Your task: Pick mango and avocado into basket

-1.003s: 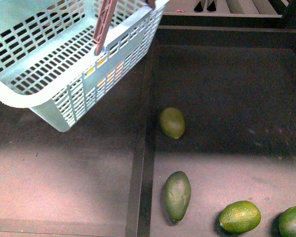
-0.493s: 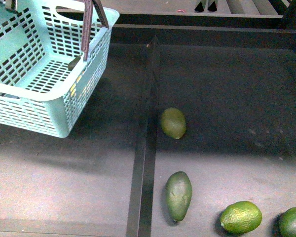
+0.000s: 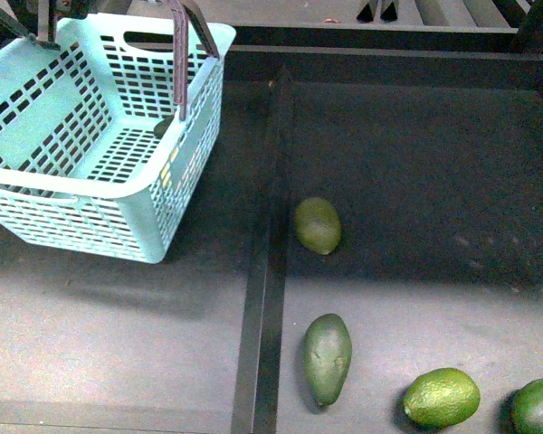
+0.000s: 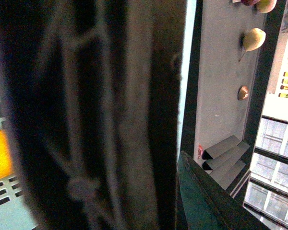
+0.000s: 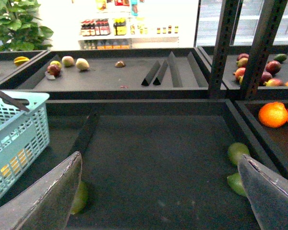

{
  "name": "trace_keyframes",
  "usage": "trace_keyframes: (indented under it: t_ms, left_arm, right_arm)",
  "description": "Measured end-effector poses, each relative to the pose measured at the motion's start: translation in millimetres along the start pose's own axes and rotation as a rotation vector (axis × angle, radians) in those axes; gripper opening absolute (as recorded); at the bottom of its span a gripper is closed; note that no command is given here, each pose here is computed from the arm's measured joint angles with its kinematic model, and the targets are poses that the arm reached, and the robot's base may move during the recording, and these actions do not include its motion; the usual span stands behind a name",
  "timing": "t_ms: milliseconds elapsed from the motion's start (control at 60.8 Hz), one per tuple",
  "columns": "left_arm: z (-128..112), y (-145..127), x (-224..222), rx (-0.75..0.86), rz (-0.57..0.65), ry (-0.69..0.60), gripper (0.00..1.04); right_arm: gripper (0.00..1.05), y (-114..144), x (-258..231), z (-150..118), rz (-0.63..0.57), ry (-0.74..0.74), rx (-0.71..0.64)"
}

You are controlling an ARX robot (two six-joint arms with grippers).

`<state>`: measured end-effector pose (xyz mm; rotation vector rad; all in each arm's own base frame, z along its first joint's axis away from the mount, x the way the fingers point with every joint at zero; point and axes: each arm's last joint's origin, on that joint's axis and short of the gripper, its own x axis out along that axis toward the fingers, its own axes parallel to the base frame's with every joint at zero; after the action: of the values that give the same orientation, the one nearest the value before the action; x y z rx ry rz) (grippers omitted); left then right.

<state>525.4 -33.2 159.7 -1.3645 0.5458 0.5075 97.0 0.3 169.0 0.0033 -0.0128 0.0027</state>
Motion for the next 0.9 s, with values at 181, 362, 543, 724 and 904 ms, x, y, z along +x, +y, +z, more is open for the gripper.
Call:
trace_keyframes:
  t_ms: [181,362,543,724,904]
  left_arm:
    - [2,9,-8,-0.013,-0.002,-0.015,0.29]
    - [4,7,-24,-0.022,-0.042,-0.035,0.55]
    - [12,0,-69,-0.052,-0.066,-0.114,0.98]
    - [43,-4,-146,-0.073,-0.117,-0.237,0.96]
    - [56,5,-208,0.043,-0.285,-0.240,0.90]
  right_arm:
    - [0.96,0,0,0,0.000,0.000,0.000]
    - [0.96,0,0,0,0.000,0.000,0.000]
    - [0.96,0,0,0,0.000,0.000,0.000]
    - [0.96,0,0,0,0.000,0.000,0.000]
    - [0.96,0,0,0,0.001,0.000,0.000]
